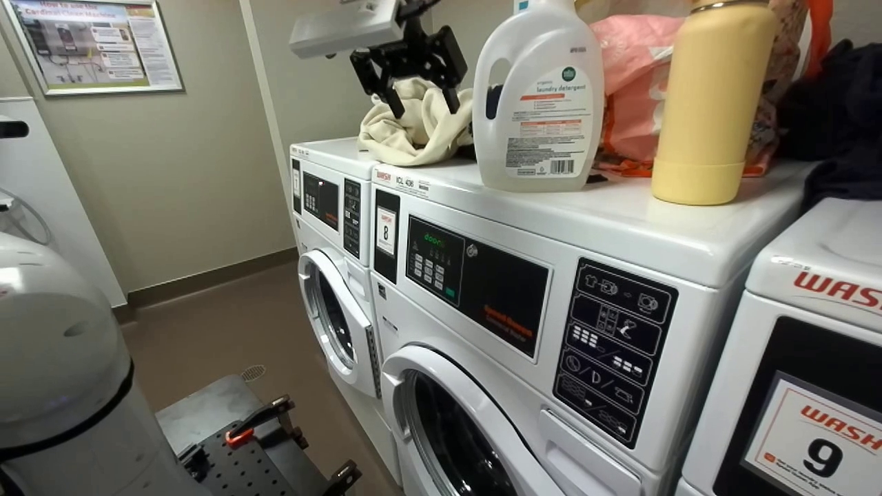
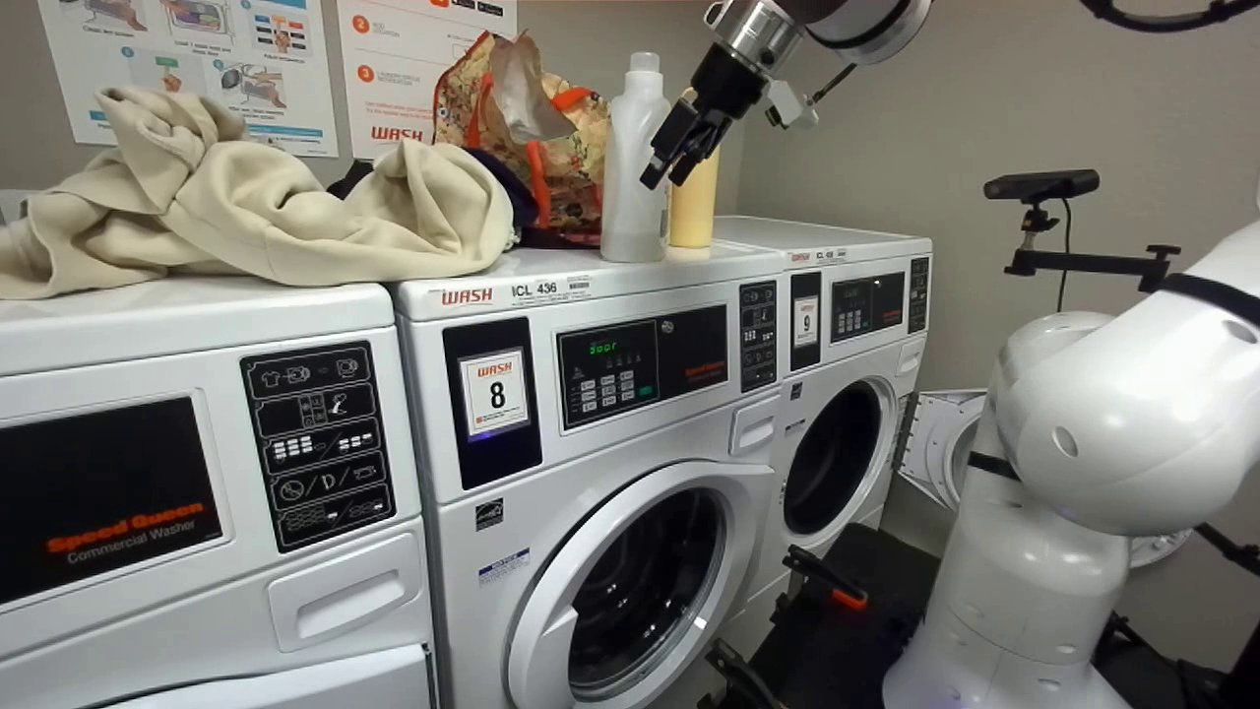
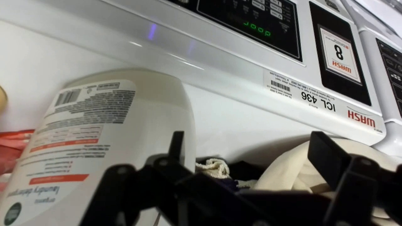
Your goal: Move the white bottle to the right
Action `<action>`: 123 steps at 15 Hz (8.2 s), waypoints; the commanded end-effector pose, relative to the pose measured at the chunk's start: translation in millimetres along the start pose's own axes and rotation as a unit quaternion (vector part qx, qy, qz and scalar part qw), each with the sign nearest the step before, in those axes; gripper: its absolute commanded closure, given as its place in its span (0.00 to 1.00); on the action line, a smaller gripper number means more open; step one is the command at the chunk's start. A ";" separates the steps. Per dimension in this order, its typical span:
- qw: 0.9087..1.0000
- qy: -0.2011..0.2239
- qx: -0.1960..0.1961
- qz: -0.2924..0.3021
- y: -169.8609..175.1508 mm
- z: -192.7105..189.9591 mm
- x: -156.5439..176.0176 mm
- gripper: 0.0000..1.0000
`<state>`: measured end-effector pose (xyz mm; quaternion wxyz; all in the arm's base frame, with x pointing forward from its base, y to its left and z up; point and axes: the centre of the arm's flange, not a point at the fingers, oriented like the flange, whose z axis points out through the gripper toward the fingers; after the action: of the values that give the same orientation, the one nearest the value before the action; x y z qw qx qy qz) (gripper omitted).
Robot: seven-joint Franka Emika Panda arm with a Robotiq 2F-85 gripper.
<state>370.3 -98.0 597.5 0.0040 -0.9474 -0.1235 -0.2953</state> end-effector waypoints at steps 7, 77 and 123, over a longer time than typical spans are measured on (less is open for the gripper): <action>0.999 0.045 0.015 -0.014 28.5 19.6 26.0 0.00; 0.978 0.156 0.001 0.135 117.8 -9.8 -30.9 0.95; 0.995 0.027 -0.091 0.038 219.5 -35.0 -42.2 0.00</action>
<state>385.4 -343.5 597.1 -0.0577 -0.9343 -0.0731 -0.3442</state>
